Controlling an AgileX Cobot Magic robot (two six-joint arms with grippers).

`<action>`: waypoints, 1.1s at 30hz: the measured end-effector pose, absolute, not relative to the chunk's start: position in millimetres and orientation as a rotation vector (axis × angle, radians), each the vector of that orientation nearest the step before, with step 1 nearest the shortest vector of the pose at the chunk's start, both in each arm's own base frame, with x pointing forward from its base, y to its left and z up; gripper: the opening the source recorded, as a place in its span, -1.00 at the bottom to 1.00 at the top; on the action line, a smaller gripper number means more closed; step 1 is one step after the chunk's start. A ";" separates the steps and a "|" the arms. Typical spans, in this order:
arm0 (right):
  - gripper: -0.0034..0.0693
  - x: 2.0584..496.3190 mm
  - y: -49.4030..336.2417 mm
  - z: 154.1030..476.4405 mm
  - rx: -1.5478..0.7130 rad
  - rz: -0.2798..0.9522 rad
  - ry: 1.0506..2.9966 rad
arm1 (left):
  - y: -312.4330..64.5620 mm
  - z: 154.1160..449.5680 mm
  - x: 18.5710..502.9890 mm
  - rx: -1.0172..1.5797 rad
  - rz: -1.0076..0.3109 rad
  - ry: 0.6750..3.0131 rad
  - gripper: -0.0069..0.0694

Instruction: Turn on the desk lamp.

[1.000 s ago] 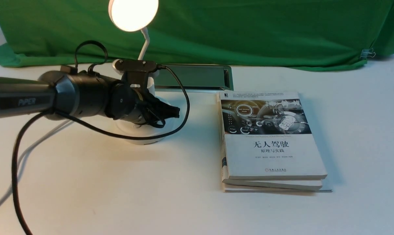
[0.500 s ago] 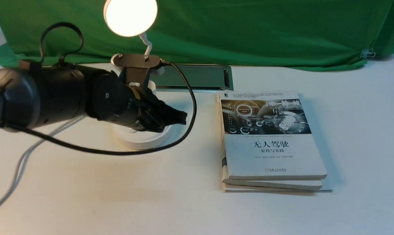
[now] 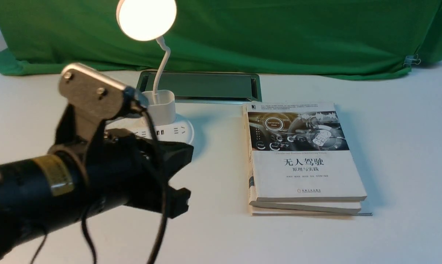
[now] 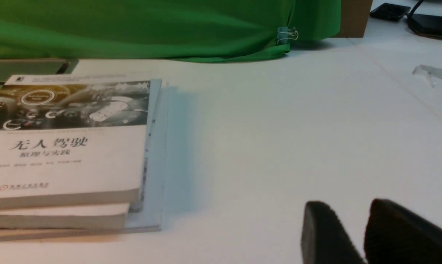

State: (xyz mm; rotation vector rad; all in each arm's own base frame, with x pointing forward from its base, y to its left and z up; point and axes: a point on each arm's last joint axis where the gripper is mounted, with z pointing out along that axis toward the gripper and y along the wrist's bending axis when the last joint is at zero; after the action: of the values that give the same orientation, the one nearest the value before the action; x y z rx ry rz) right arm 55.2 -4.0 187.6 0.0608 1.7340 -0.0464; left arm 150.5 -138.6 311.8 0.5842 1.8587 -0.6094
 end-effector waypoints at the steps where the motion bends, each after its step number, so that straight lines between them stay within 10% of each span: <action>1: -0.24 55.2 -4.0 187.6 0.061 -0.046 1.734 | -136.5 312.6 148.0 0.581 -0.613 1.848 -0.76; 23: -0.24 55.3 -4.0 187.7 0.061 -0.046 1.733 | -78.0 348.4 85.2 0.674 -0.418 1.261 -0.76; 33: -0.24 55.3 -4.0 187.7 0.061 -0.046 1.733 | -25.9 302.7 49.1 0.395 -0.183 1.044 -0.76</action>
State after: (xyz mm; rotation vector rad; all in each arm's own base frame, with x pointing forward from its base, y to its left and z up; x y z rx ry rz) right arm 55.3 -4.0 187.7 0.0608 1.7329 -0.0464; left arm 49.1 -25.9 302.7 0.3949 1.0445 -0.1826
